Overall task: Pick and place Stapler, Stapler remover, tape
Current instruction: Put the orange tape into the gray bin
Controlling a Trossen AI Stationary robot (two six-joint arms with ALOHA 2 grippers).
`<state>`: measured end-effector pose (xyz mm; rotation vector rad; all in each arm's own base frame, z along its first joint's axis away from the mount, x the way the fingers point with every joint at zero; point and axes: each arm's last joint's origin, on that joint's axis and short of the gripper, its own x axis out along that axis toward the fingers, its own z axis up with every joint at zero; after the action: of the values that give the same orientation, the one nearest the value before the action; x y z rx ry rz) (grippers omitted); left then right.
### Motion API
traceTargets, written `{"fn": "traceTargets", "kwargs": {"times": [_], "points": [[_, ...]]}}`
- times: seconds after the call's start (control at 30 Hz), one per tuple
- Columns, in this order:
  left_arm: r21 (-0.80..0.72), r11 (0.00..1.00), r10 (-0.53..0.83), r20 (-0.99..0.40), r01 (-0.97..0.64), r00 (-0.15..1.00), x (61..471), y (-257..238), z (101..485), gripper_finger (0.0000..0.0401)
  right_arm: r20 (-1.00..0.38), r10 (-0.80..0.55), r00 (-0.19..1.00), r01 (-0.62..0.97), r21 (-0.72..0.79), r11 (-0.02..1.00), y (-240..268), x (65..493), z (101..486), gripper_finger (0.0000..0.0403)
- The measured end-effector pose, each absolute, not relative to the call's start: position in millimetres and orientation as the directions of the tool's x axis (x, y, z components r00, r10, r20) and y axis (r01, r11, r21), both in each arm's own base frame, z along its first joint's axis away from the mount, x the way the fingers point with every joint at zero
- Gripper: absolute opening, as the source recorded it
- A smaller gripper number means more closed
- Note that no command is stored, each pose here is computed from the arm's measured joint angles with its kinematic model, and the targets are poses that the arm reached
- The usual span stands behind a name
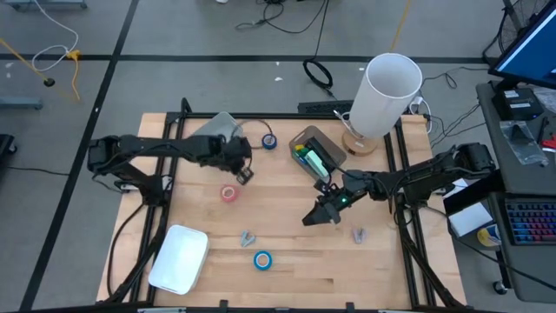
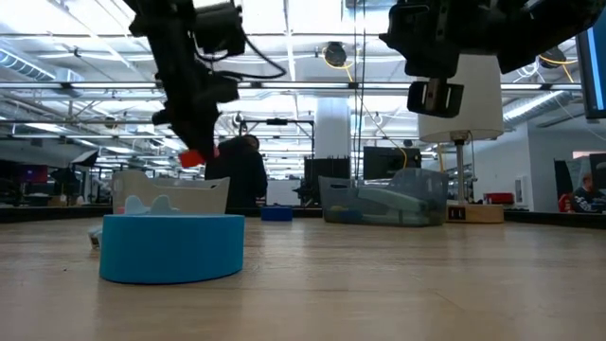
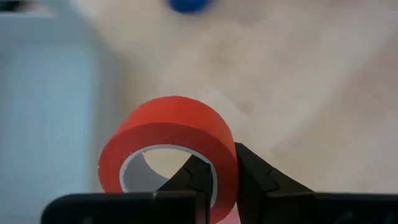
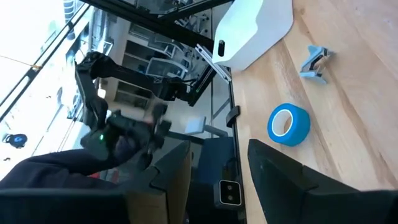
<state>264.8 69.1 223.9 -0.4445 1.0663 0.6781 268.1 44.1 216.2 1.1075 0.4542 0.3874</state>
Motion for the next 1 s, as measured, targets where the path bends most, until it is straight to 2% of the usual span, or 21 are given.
{"fn": "traceTargets", "kwargs": {"times": [0.13, 0.47, 0.63, 1.0], "points": [[0.086, 0.641, 0.363, -0.91, -0.763, 0.203, 244.8, 99.6, 227.2, 0.0035, -0.156, 0.512, 0.845, -0.072, 0.915, 0.398, 44.1, 268.1, 216.2, 0.0155], [0.126, 0.45, 0.419, -0.904, -0.884, 0.084, 202.0, 173.0, 227.2, 0.0035, -0.161, 0.457, 0.875, -0.049, 0.909, 0.414, 42.5, 268.9, 215.8, 0.0151], [0.089, 0.416, 0.357, -0.931, -0.905, 0.073, 191.3, 188.7, 219.1, 0.0035, -0.162, 0.439, 0.884, -0.044, 0.905, 0.423, 41.8, 269.2, 215.8, 0.0149], [0.08, 0.386, 0.187, -0.982, -0.919, -0.007, 200.4, 196.3, 179.0, 0.0035, -0.162, 0.438, 0.884, -0.042, 0.906, 0.421, 41.6, 269.2, 215.8, 0.0144]]}}
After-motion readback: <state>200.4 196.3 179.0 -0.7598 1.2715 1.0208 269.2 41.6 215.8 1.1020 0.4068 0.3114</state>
